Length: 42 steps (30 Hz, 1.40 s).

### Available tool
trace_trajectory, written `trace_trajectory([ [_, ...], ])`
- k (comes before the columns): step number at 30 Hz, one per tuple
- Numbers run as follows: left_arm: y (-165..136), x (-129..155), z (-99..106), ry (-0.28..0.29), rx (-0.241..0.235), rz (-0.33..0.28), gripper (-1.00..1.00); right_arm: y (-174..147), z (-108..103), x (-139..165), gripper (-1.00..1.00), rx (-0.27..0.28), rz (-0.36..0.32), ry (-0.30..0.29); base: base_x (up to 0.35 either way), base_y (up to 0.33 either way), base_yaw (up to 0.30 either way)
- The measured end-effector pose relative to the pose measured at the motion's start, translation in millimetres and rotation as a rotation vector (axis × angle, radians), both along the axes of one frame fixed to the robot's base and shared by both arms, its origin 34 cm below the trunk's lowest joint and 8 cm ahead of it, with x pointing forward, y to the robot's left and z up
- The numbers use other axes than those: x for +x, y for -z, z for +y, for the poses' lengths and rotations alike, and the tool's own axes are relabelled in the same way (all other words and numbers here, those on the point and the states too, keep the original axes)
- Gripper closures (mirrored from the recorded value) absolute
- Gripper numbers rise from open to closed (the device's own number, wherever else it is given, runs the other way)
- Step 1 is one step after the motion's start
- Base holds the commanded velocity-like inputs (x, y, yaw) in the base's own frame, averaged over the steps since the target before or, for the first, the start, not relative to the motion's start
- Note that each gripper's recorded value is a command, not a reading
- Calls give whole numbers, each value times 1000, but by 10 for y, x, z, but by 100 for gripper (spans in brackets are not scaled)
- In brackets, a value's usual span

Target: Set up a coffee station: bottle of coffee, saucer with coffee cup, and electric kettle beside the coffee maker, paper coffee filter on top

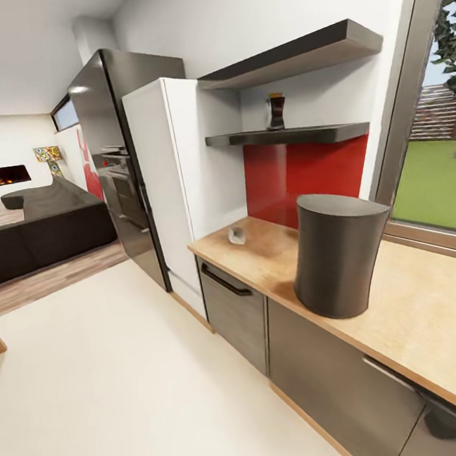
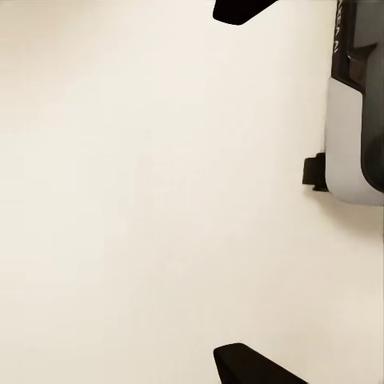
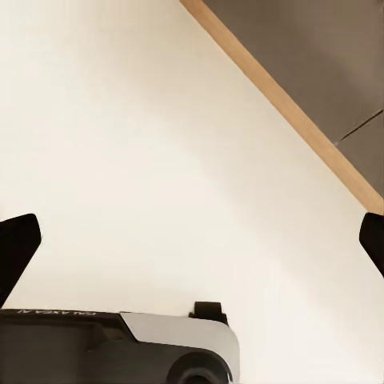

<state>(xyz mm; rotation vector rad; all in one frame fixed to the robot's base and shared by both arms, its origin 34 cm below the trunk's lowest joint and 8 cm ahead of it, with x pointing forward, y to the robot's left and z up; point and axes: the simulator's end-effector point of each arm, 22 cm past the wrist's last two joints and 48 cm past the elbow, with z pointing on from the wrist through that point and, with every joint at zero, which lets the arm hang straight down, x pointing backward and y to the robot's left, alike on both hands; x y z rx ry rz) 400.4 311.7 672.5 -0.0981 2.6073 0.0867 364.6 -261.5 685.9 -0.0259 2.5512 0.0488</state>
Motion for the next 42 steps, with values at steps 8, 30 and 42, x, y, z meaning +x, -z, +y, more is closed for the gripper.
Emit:
trace_trajectory([
  [8,0,0,1,0,0,0,-100,-3,0,5,-100,0,-1,0,280,235,0],
  [30,-1,3,1,0,0,-1,-100,-3,-2,7,-100,0,-1,1,251,257,-161],
  [42,-1,4,0,0,0,-1,-100,-2,-2,5,-100,1,-1,1,204,282,-140],
])
